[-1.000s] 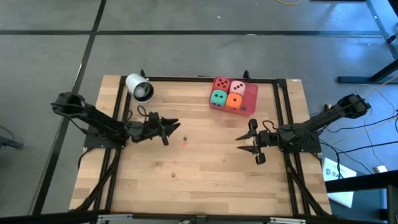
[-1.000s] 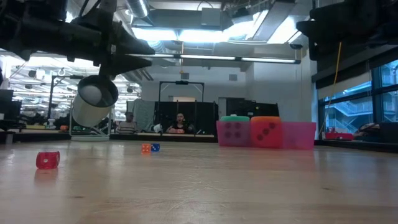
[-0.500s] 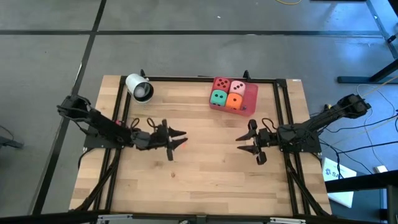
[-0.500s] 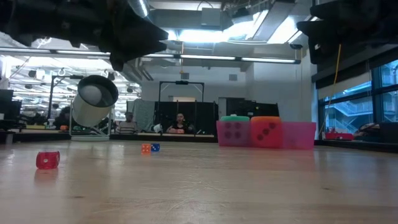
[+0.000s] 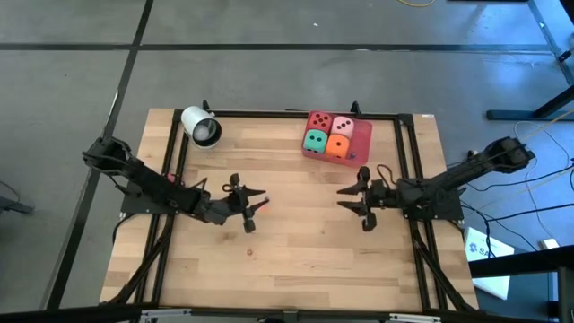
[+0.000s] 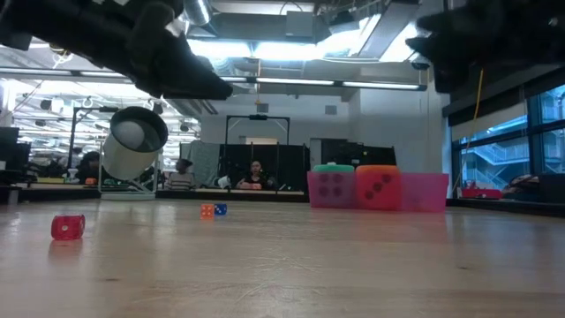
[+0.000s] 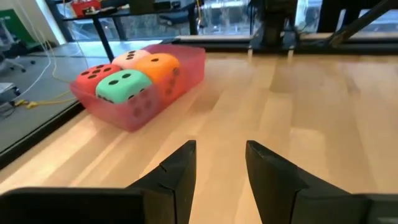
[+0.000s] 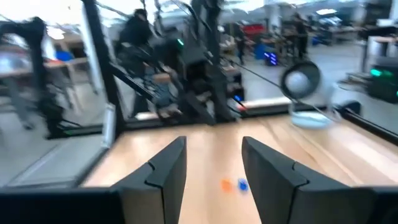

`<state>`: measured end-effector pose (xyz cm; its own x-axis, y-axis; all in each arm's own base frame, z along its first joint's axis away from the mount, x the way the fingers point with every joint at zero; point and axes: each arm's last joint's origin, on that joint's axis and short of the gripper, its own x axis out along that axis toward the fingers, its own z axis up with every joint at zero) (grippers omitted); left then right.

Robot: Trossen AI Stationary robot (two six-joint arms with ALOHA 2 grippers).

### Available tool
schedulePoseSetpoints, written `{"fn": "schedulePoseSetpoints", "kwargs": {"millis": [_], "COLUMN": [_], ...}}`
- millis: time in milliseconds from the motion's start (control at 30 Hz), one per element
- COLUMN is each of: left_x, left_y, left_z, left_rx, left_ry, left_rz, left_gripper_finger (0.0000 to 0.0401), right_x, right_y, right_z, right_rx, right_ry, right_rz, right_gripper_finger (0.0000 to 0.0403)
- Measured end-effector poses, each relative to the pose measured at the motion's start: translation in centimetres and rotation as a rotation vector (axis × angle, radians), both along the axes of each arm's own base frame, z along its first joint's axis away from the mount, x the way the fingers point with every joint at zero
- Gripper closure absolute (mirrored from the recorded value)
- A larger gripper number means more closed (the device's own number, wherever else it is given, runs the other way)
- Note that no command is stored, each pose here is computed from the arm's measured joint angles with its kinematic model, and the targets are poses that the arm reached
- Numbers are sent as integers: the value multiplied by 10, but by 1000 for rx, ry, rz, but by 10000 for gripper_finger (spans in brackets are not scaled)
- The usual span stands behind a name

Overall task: Pick & Place Dice
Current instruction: Put the small blue dice into the red bin

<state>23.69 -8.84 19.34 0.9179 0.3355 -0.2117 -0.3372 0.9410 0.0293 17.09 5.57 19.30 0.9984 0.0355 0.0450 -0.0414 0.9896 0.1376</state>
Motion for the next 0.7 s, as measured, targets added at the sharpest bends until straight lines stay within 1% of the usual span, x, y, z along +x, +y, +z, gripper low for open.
{"fn": "schedulePoseSetpoints", "kwargs": {"millis": [100,233,400,500,567,633,700], "left_x": [1,3,7,9,10,10,8], "left_y": [4,13,25,31,34,35,36], "left_z": [-3,-9,-13,-15,-15,-17,-20], "left_rx": [-9,-54,-141,-183,-190,-173,-159], "left_ry": [30,88,132,148,161,188,225], "left_rz": [7,-24,-77,-112,-138,-158,-154], "left_gripper_finger": [264,259,238,223,216,212,212], "right_x": [7,16,26,33,37,41,45], "right_y": [-2,-5,-8,-8,-9,-10,-9], "right_z": [-9,-19,-25,-28,-30,-31,-31], "right_rx": [-3,11,14,8,3,0,0], "right_ry": [41,57,40,58,74,82,85], "right_rz": [-43,-78,-105,-112,-120,-127,-130], "right_gripper_finger": [248,248,248,248,248,248,248]}}
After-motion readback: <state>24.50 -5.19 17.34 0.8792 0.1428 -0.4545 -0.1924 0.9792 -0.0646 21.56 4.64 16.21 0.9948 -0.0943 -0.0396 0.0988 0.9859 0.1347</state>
